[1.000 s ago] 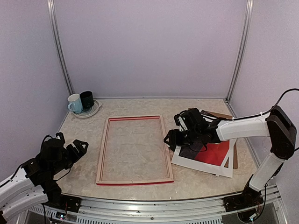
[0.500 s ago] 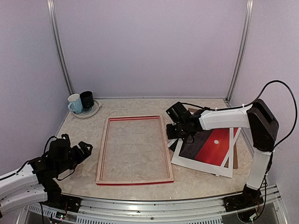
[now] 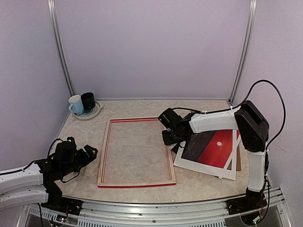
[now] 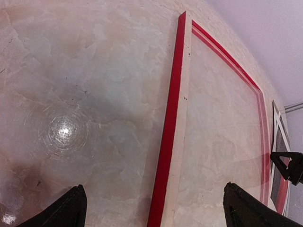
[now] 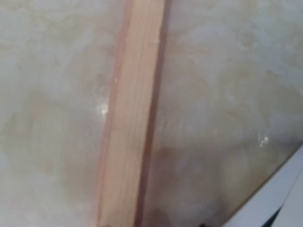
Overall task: Put the photo into the frame
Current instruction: Adjust the glass panel in the frame body.
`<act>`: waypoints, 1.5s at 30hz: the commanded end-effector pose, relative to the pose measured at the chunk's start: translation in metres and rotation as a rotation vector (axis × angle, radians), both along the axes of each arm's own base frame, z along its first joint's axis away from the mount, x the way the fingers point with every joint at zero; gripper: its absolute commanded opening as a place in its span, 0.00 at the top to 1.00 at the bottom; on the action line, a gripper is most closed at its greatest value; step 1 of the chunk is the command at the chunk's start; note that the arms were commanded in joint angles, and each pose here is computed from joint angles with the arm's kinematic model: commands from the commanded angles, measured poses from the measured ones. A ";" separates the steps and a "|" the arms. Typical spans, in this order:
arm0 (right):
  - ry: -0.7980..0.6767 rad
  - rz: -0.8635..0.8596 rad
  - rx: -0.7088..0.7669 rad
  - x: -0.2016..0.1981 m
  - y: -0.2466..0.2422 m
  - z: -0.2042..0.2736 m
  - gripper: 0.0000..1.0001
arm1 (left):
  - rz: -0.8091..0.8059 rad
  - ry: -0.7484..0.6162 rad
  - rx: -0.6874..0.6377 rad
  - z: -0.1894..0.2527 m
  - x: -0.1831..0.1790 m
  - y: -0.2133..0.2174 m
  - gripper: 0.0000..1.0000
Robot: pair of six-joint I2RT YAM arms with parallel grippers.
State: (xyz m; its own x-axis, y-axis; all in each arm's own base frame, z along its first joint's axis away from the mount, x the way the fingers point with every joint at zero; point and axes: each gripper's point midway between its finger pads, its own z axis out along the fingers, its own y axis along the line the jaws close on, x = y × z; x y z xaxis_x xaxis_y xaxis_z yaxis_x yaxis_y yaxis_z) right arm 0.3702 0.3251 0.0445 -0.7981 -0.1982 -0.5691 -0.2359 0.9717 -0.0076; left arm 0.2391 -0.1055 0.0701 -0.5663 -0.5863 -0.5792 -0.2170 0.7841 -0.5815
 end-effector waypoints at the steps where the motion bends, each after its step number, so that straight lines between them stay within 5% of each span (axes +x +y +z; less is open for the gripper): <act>1: 0.007 0.017 -0.047 -0.003 0.006 -0.009 0.58 | -0.024 -0.015 -0.010 -0.002 0.000 -0.005 0.01; 22: 0.012 0.026 -0.201 -0.009 0.006 -0.032 0.59 | -0.026 0.006 -0.021 -0.014 -0.006 -0.003 0.01; 34: -0.059 0.020 -0.121 -0.003 0.013 0.018 0.57 | -0.026 0.007 -0.027 -0.017 -0.009 -0.002 0.01; 45: -0.067 0.047 -0.096 0.003 0.026 0.027 0.40 | -0.027 -0.018 -0.015 -0.014 -0.002 -0.004 0.02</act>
State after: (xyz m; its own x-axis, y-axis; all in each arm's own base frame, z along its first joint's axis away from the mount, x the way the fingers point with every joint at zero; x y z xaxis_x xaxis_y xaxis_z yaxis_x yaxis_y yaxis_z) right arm 0.3666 0.3389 0.0489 -0.7731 -0.2940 -0.5620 -0.2626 0.9549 -0.1384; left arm 0.2341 -0.1064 0.0554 -0.5741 -0.5896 -0.5682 -0.2044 0.7751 -0.5978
